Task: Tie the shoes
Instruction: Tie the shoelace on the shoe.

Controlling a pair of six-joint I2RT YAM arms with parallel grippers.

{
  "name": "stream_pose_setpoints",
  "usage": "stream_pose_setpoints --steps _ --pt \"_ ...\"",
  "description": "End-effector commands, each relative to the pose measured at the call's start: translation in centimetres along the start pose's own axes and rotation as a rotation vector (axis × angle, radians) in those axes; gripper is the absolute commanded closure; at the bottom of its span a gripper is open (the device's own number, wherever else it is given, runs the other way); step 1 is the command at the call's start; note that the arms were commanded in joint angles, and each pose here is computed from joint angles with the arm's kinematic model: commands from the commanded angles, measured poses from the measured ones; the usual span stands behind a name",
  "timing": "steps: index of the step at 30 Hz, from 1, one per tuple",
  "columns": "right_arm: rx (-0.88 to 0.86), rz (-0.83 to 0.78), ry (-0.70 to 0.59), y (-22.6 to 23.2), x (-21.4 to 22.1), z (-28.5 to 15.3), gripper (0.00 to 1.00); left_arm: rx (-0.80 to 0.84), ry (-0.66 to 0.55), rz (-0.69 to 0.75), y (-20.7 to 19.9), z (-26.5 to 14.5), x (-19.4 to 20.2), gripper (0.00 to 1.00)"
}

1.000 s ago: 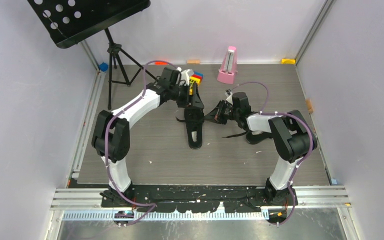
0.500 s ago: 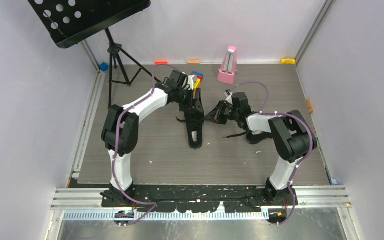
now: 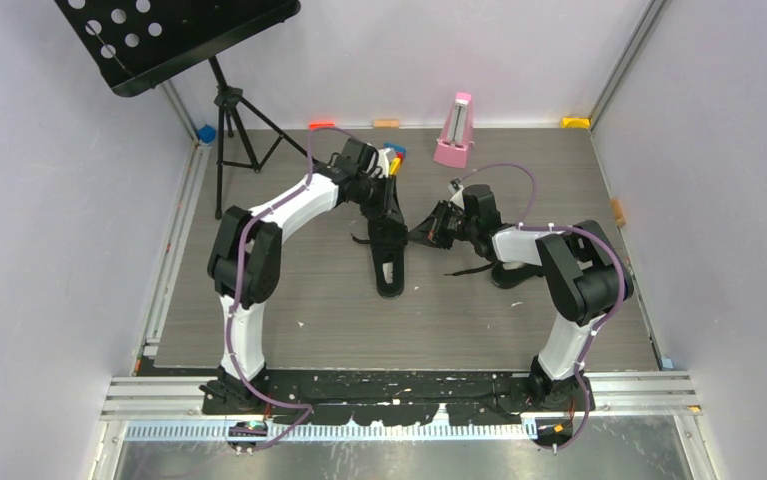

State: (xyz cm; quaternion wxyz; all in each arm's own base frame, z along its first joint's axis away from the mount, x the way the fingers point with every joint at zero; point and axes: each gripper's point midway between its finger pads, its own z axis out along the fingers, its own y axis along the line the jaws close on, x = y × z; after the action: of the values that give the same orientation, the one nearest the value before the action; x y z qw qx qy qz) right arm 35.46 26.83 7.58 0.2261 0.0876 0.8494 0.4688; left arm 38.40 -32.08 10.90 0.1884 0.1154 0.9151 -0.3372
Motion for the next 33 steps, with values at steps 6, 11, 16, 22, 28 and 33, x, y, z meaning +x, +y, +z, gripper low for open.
stream_pose_setpoints --steps 6,11,16,22,28,33 --pt "-0.053 -0.053 -0.071 3.0 -1.3 -1.0 1.00 0.017 -0.033 0.001 -0.4 -1.8 -1.0 1.00" --pt "-0.023 -0.049 -0.071 2.8 -0.7 -0.9 1.00 0.021 -0.035 -0.003 0.0 -3.0 -0.2 1.00" --pt "0.019 -0.038 -0.109 1.9 -0.8 -1.4 1.00 0.054 -0.039 -0.032 0.9 -3.7 0.7 1.00" --pt "0.057 -0.032 -0.144 0.9 -0.6 -2.0 1.00 0.086 -0.030 -0.034 1.2 -3.9 1.7 1.00" --pt "0.090 -0.028 -0.132 0.0 0.0 -1.9 1.00 0.122 -0.032 -0.053 1.9 -3.5 2.4 1.00" --pt "0.125 -0.035 -0.115 -0.8 0.7 -1.7 1.00 0.127 -0.036 -0.055 2.7 -3.4 2.8 1.00"
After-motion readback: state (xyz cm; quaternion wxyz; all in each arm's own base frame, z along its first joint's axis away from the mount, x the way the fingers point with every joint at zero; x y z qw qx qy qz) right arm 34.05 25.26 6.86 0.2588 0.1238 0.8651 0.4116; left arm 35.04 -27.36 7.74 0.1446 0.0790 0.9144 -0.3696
